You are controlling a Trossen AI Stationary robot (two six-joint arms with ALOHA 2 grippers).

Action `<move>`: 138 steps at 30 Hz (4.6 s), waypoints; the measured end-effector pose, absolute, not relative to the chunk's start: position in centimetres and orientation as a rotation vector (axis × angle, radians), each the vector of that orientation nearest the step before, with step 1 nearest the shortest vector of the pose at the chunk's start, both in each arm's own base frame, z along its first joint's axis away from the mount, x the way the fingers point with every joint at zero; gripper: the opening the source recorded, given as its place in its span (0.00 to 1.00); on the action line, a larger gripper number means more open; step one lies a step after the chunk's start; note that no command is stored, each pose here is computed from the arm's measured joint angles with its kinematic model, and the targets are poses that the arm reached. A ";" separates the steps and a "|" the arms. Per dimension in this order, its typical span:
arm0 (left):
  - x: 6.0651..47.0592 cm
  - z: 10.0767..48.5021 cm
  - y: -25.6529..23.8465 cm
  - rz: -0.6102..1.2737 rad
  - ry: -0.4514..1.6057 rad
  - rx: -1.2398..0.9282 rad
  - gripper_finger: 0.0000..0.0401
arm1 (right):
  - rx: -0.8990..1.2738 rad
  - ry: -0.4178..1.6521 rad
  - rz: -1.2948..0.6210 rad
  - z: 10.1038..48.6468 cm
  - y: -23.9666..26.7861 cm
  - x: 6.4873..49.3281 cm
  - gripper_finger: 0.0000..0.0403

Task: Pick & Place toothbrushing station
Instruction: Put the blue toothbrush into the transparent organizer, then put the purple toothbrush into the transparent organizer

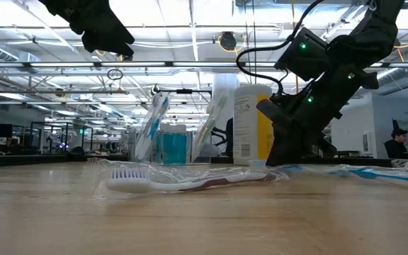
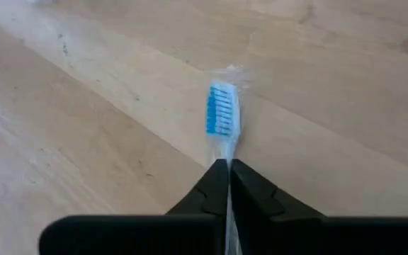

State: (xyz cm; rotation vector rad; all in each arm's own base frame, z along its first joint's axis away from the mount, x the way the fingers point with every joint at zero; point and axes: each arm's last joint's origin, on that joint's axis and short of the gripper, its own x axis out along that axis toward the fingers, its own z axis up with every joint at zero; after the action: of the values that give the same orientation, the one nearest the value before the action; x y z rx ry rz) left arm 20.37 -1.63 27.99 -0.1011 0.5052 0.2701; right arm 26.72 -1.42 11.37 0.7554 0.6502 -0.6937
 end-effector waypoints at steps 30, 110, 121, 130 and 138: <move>20.6 28.5 -1.7 0.253 0.457 -0.060 0.60 | -0.133 -0.241 -0.527 26.2 -5.8 32.9 0.00; 20.8 28.7 -1.4 0.249 0.433 -0.055 0.60 | -0.517 0.348 -0.663 16.2 -6.3 38.4 0.18; 20.8 28.7 -1.4 0.261 0.424 -0.112 0.60 | -0.547 0.423 -0.887 18.4 -4.6 37.3 0.42; 22.8 27.7 -2.5 0.150 0.429 -0.184 0.60 | -0.267 0.498 -0.628 23.0 -1.5 33.3 0.46; 26.8 25.4 -5.4 -0.062 0.392 -0.227 0.60 | -0.034 0.570 -0.322 23.3 0.7 29.4 0.43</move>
State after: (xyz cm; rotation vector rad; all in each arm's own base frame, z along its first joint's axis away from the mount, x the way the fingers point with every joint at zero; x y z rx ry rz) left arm 26.82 -5.44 25.42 -0.2274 0.3917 -0.0620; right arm 29.40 0.70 23.34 -0.0341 0.5699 -0.3216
